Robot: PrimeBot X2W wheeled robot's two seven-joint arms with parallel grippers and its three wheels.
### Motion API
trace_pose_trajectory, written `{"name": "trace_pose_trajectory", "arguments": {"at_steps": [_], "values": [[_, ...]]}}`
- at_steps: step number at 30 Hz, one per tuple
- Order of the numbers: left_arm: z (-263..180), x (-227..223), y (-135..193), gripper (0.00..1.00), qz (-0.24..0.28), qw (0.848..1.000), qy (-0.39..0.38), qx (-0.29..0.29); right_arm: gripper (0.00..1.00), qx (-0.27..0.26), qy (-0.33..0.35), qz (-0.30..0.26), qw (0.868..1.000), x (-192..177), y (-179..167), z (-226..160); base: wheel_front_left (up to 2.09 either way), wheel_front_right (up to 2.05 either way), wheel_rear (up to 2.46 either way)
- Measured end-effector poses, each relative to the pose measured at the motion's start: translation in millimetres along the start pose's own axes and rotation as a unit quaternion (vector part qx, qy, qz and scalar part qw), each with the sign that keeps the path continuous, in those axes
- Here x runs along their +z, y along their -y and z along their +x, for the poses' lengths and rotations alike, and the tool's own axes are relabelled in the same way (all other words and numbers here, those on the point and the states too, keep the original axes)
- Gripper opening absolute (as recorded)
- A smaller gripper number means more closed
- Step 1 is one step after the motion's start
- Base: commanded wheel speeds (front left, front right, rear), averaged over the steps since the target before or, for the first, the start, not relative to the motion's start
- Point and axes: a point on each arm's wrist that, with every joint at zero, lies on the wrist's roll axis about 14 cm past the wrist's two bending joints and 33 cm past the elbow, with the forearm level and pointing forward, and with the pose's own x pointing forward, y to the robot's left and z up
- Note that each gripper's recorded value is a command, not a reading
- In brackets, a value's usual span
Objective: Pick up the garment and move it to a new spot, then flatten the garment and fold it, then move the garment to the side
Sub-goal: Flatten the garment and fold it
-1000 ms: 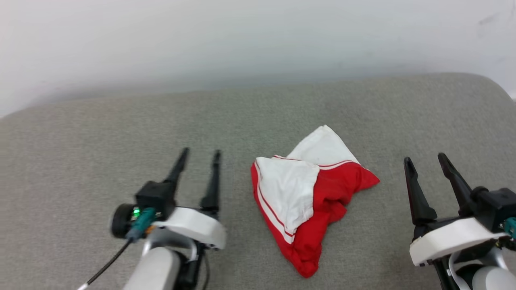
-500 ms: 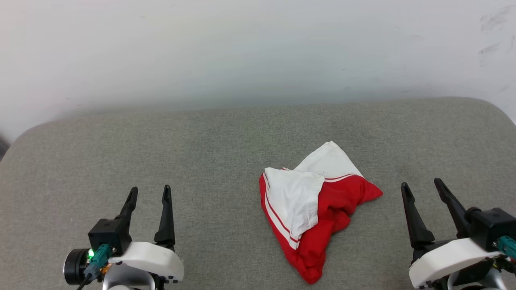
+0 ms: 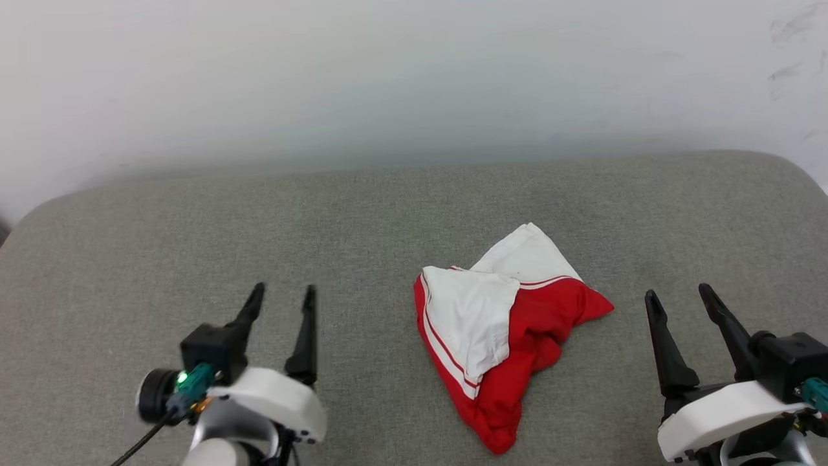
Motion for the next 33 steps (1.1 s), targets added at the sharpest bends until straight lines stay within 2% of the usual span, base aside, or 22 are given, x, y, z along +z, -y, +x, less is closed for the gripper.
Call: {"name": "trace_pose_trajectory", "arguments": {"at_steps": [4, 7, 10, 12, 18, 21, 23, 25, 29, 33], "values": [[22.2, 9.2, 52.9, 1.0, -0.01, 0.995, -0.015, -0.096, 1.0, -0.001, -0.004, 0.001, 1.0, -2.7, 0.5, 4.6, 0.0, 0.0, 0.0], [31.0, -0.7, 96.7, 1.0, -0.009, 0.983, -0.062, -0.174, 1.0, -0.004, -0.009, 0.001, 1.0, -5.4, 2.7, 7.0, 0.0, 0.0, 0.0], [30.6, -23.6, 130.0, 1.0, 0.001, 0.963, -0.13, -0.237, 1.0, -0.009, -0.013, 0.001, 1.0, -7.5, 6.3, 8.1, 0.0, 0.0, 0.0], [26.1, -48.3, 144.5, 1.0, 0.014, 0.944, -0.196, -0.264, 1.0, -0.015, -0.019, 0.001, 1.0, -11.3, 9.5, 7.3, 0.0, 0.0, 0.0], [11.0, -102.5, 160.3, 1.0, 0.037, 0.892, -0.335, -0.3, 1.0, -0.031, -0.026, 0.005, 0.999, -17.7, 20.0, 6.0, 0.0, 0.0, 0.0], [5.1, -118.8, 163.5, 0.98, 0.044, 0.872, -0.375, -0.31, 1.0, -0.04, -0.032, 0.007, 0.999, -22.1, 25.1, 4.1, 0.0, 0.0, 0.0], [9.3, -120.2, 165.6, 0.02, 0.048, 0.871, -0.376, -0.313, 1.0, -0.045, -0.034, 0.009, 0.998, -24.7, 28.0, 3.5, 0.0, 0.0, 0.0], [14.5, -118.7, 167.8, 0.0, 0.047, 0.873, -0.37, -0.316, 1.0, -0.05, -0.037, 0.009, 0.998, -26.9, 30.8, 3.5, 0.0, 0.0, 0.0], [27.9, -105.1, 167.7, 0.0, 0.043, 0.888, -0.334, -0.312, 1.0, -0.054, -0.038, 0.01, 0.998, -29.2, 33.8, 5.0, 0.0, 0.0, 0.0], [45.1, -77.9, 158.3, 0.0, 0.017, 0.918, -0.275, -0.286, 1.0, -0.051, -0.037, 0.011, 0.998, -29.2, 32.6, 9.3, 0.0, 0.0, 0.0]]}}
